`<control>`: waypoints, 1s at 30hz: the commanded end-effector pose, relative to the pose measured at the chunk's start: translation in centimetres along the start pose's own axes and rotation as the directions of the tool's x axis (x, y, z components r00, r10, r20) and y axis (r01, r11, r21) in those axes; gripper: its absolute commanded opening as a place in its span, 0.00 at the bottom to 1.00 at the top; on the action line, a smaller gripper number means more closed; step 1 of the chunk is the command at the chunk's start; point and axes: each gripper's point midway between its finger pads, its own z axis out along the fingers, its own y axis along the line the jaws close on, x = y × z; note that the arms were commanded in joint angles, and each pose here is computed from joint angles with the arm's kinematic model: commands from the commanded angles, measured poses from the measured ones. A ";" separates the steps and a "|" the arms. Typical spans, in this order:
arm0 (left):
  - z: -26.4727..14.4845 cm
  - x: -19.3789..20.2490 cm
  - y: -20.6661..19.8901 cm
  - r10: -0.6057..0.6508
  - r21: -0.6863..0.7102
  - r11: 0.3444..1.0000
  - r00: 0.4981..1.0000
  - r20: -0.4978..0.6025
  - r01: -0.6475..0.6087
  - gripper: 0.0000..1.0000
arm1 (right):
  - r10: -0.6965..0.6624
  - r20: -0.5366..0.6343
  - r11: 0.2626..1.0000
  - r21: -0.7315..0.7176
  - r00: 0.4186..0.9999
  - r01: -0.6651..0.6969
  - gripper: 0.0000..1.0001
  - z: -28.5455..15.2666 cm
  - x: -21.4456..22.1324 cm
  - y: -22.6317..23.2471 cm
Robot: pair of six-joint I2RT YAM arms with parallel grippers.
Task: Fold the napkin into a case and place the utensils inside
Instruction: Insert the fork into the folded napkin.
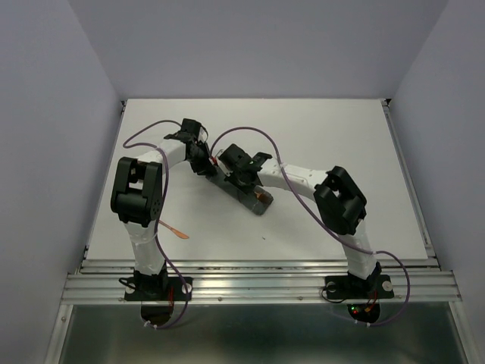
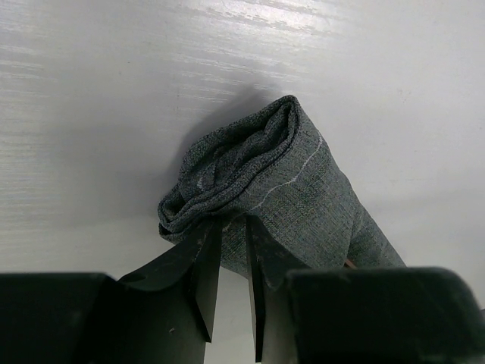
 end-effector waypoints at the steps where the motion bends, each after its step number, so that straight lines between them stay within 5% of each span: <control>1: -0.6 -0.4 -0.6 0.042 0.011 0.999 0.999 0.003 -0.042 0.31 | 0.003 0.098 1.000 0.007 0.995 -0.004 0.01 -0.2 -3.3 -0.8; 25: -0.6 0.2 -1.0 0.047 0.047 0.998 0.999 -0.004 -0.046 0.30 | 0.057 0.154 0.998 -0.003 0.986 -0.058 0.01 2.0 -4.9 -1.5; 30: -0.7 0.1 -1.0 0.049 0.049 0.998 0.999 -0.002 -0.049 0.30 | 0.072 0.151 0.997 0.002 0.986 -0.073 0.19 2.1 -4.8 -1.5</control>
